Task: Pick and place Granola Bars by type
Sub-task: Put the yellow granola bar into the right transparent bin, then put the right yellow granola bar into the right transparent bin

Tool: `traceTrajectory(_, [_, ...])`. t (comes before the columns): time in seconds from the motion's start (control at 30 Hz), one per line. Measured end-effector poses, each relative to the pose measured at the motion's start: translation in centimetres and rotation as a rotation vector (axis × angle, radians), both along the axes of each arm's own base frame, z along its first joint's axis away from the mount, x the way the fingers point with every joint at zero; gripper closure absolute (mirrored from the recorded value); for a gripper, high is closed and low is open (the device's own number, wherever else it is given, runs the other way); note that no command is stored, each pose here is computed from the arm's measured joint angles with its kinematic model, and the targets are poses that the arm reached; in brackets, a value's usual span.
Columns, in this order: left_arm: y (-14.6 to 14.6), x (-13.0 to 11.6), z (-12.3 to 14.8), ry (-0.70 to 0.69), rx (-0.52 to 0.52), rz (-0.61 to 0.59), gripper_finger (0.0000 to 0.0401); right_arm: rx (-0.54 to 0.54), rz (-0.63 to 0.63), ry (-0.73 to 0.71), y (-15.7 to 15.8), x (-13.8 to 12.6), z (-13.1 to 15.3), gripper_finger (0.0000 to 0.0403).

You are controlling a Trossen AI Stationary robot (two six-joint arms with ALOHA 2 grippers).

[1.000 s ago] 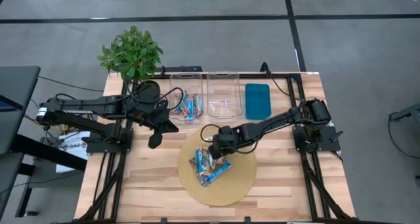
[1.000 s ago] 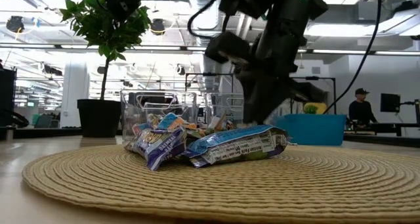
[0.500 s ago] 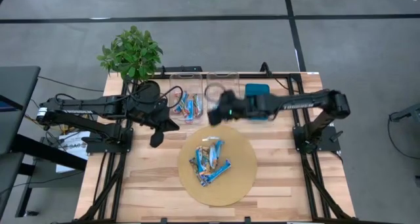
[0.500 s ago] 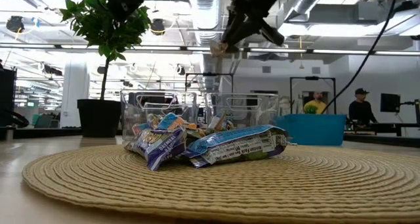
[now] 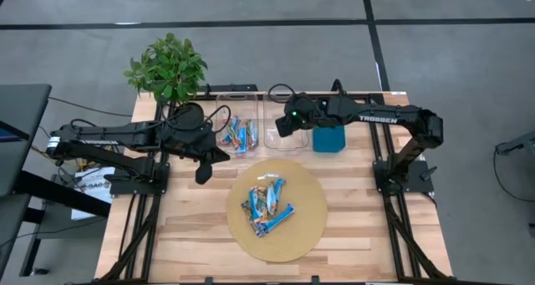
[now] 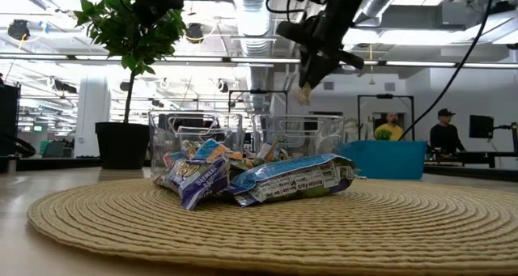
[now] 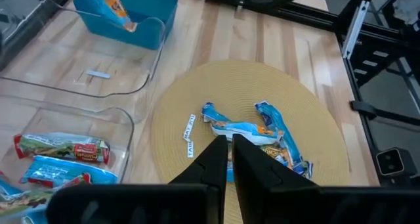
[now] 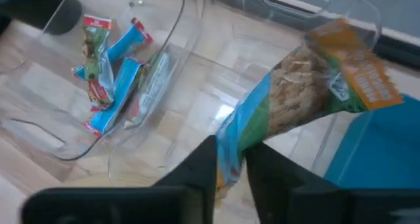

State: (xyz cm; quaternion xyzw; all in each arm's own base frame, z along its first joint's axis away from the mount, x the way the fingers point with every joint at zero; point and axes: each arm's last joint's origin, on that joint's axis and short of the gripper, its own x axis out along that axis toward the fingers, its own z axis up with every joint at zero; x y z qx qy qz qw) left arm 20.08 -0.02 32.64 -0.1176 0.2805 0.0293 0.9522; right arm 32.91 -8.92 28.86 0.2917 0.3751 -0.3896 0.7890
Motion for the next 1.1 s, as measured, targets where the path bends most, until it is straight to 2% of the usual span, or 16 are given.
traceTrajectory(0.2, [0.1,0.0,0.0,0.000,0.002,0.026,0.0385,0.053,0.092,-0.019,1.0,0.2,0.2,0.0246])
traceTrajectory(0.33, [0.1,0.0,0.0,0.000,-0.001,0.028,0.0385,0.113,0.173,-0.037,3.8,0.7,0.2,0.0197])
traceTrajectory(0.43, [0.1,0.0,0.0,0.000,-0.001,0.028,0.0385,0.160,0.197,-0.056,6.8,1.1,0.2,0.0176])
traceTrajectory(0.67, [0.0,0.0,0.0,0.000,-0.008,0.014,0.0385,0.289,0.176,-0.061,13.5,1.2,-0.6,0.0180])
traceTrajectory(0.77, [-0.2,0.0,0.0,-0.002,-0.008,-0.061,0.0385,0.329,0.194,-0.041,15.7,1.4,-1.6,0.0192])
traceTrajectory(0.93, [-0.5,0.0,0.1,-0.020,-0.041,-0.184,0.0385,0.384,0.329,-0.039,19.1,2.7,-3.6,0.0207])
traceTrajectory(1.1, [-0.9,-0.1,0.2,-0.030,-0.089,-0.325,0.0385,0.463,0.276,0.037,20.6,3.6,-6.7,0.0218])
